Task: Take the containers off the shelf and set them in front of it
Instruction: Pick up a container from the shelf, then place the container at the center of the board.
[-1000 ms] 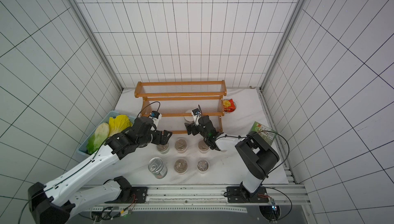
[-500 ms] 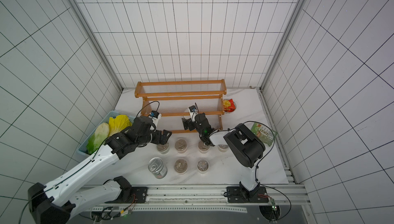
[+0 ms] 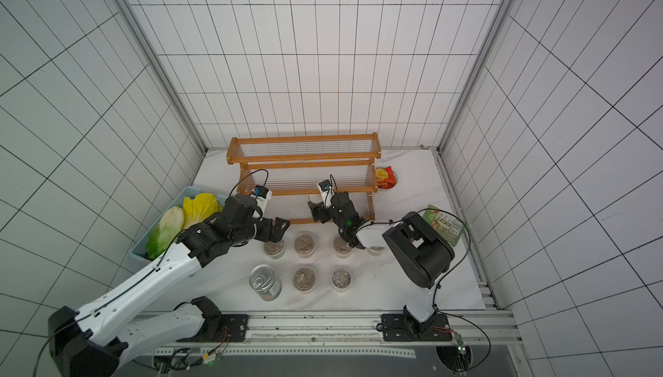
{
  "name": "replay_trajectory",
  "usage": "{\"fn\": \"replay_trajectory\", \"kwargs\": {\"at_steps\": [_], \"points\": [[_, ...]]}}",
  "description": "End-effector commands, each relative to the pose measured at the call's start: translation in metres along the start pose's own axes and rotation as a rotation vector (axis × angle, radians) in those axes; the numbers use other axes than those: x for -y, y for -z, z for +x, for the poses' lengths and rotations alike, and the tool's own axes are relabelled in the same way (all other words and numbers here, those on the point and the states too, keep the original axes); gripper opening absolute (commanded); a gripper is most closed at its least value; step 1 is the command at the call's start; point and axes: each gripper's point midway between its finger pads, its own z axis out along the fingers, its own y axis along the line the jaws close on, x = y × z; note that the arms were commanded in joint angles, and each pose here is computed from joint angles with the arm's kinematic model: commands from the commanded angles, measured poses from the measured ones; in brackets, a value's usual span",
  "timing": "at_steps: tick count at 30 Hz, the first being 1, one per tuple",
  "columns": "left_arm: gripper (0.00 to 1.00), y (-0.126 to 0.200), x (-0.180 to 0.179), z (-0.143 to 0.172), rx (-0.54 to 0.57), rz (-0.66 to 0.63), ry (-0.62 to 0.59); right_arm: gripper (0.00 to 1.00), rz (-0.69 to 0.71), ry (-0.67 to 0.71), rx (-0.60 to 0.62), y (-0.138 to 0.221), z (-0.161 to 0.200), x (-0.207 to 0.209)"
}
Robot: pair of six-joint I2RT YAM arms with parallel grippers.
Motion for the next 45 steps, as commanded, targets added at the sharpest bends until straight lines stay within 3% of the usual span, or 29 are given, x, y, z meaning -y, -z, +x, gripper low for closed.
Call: {"fn": "replay_trajectory", "kwargs": {"at_steps": [1, 9, 14, 26, 33, 37, 45], "points": [[0.98, -0.005, 0.001, 0.000, 0.002, 0.015, -0.006, 0.81, -0.048, 0.013, 0.095, 0.023, -0.032, -0.016], [0.98, -0.007, 0.003, -0.002, 0.002, 0.023, -0.007, 0.81, -0.095, 0.030, 0.085, 0.070, -0.031, -0.029], [0.98, -0.007, 0.002, 0.000, 0.000, 0.024, -0.002, 0.81, -0.071, 0.065, 0.062, 0.120, -0.040, -0.023], [0.98, -0.015, 0.004, -0.001, -0.007, 0.040, 0.003, 0.79, 0.127, 0.024, -0.165, 0.249, 0.017, 0.016], [0.99, -0.017, 0.004, -0.001, -0.020, 0.040, -0.006, 0.78, 0.247, -0.041, -0.261, 0.277, 0.039, 0.028], [0.99, -0.018, 0.004, 0.001, -0.027, 0.041, -0.016, 0.78, 0.310, -0.156, -0.324, 0.278, 0.059, 0.027], [0.98, -0.016, 0.003, 0.005, -0.057, 0.036, -0.039, 0.79, 0.386, -0.195, -0.287, 0.281, 0.085, 0.030]]}}
